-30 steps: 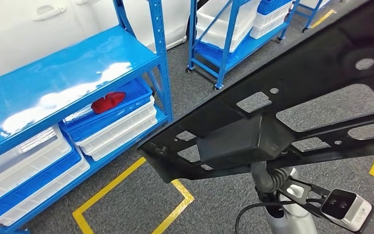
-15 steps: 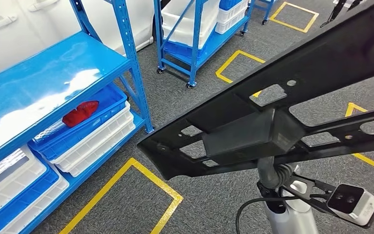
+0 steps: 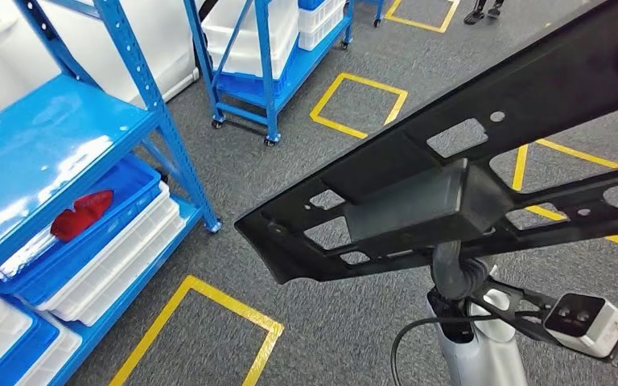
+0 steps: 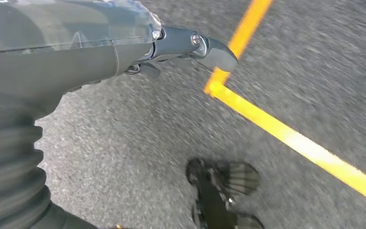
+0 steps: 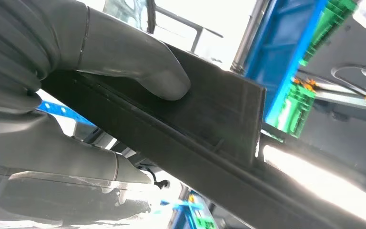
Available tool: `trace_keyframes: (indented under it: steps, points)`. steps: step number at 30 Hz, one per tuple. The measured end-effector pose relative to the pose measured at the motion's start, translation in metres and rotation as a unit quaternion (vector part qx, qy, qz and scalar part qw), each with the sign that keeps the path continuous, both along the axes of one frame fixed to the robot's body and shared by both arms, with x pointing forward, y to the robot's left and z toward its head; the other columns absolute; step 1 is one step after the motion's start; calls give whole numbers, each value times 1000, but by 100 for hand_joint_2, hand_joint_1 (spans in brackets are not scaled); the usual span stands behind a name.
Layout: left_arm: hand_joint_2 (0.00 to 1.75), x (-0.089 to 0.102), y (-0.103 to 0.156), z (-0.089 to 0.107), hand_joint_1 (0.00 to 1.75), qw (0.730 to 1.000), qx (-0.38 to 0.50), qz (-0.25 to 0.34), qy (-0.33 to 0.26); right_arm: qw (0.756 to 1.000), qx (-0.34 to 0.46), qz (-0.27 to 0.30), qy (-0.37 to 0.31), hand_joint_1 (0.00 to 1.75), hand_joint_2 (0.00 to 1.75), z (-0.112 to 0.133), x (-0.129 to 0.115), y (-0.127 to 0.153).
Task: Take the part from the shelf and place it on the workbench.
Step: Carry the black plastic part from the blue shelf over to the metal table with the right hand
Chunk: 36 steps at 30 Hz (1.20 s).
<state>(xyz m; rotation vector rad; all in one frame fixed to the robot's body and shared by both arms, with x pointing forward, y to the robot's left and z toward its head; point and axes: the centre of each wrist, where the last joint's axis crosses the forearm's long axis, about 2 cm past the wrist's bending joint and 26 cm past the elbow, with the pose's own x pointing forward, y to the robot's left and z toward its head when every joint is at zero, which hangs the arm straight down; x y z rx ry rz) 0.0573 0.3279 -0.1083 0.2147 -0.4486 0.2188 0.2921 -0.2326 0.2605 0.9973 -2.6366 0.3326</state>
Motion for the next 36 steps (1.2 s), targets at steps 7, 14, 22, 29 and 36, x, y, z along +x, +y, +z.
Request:
trace_keyframes:
  steps: [7, 14, 22, 29, 36]
  points:
    - [175, -7, 5, 0, 0, 1000, 10, 17, 12, 1000, 26, -1, 14, 175, 175, -1, -1, 11]
    - [175, -5, 12, 0, 0, 999, 17, 26, 9, 999, 29, -10, 24, 175, 175, -3, -2, 15]
    - [175, -11, 20, 0, 0, 999, 31, 25, 18, 999, 24, -19, 38, 175, 175, -13, -7, 13]
    - [175, -8, 21, 1, 0, 999, 25, 19, 9, 999, 19, -34, 35, 175, 175, -12, -9, 14]
    - [175, -8, 21, 1, 0, 1000, 18, 19, -14, 999, 13, -23, 20, 175, 175, -4, -9, 21]
